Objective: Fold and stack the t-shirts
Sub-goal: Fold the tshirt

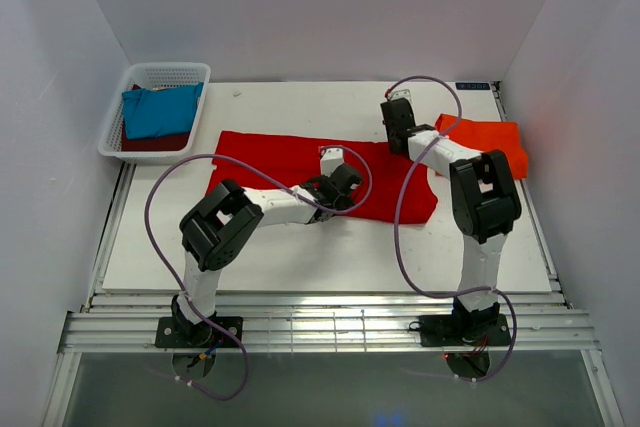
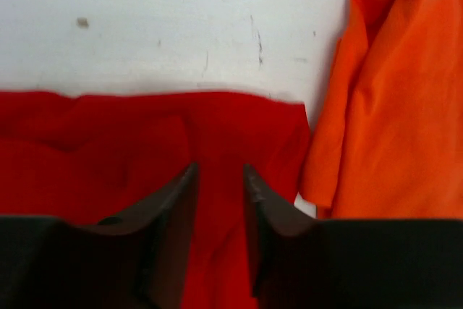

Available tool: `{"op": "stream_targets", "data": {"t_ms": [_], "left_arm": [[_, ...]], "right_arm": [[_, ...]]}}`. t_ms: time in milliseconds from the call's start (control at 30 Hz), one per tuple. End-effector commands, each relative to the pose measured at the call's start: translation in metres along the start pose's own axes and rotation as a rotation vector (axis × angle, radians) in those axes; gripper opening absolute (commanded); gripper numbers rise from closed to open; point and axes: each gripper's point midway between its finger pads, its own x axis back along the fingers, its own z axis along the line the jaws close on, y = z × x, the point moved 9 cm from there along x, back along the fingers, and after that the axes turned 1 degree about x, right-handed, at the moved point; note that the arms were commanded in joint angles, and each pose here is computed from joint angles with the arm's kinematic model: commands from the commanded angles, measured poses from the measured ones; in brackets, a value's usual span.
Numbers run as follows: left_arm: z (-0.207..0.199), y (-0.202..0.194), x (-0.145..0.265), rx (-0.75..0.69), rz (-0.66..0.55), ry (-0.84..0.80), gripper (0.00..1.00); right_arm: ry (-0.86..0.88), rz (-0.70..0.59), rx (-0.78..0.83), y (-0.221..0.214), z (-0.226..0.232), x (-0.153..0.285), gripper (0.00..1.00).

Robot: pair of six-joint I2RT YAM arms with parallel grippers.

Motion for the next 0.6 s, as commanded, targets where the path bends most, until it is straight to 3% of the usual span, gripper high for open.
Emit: {"op": "stream_targets", "data": {"t_ms": [0, 33, 67, 167, 267, 333, 367, 400, 433, 567], "left_arm": [[-0.022, 0.040, 0.024, -0.055, -0.111, -0.059, 0.04], [-0.028, 0.049, 0.026, -0.058, -0.142, -0.082, 0.12], [-0.036, 0.061, 0.030, -0.060, -0.170, -0.105, 0.33], [-0.046, 0.081, 0.040, -0.094, -0.228, -0.119, 0.71], [-0.037, 0.090, 0.055, -0.114, -0.272, -0.076, 0.75], [-0.010, 0.087, 0.064, -0.121, -0.316, 0.055, 0.69], [0.001, 0.085, 0.066, -0.124, -0.333, 0.114, 0.59], [0.018, 0.078, 0.067, -0.147, -0.323, 0.202, 0.17], [0.038, 0.073, 0.069, -0.115, -0.356, 0.315, 0.00], [0.096, 0.055, 0.065, -0.084, -0.317, 0.544, 0.00]], "right_arm": [[0.062, -0.157, -0.065, 0.025, -0.015, 0.058, 0.43], [0.099, -0.168, -0.063, 0.023, -0.017, 0.074, 0.46], [0.114, -0.143, -0.056, 0.017, -0.017, 0.082, 0.49], [0.167, -0.097, -0.042, -0.003, -0.010, 0.106, 0.50], [0.200, -0.045, -0.019, -0.026, 0.001, 0.118, 0.40], [0.228, -0.007, -0.019, -0.038, 0.011, 0.124, 0.17], [0.235, 0.018, -0.015, -0.047, 0.015, 0.124, 0.08], [0.249, 0.023, -0.018, -0.052, 0.021, 0.125, 0.08], [0.262, 0.032, -0.014, -0.056, 0.024, 0.125, 0.08], [0.276, 0.075, -0.004, -0.073, 0.037, 0.122, 0.08]]}}
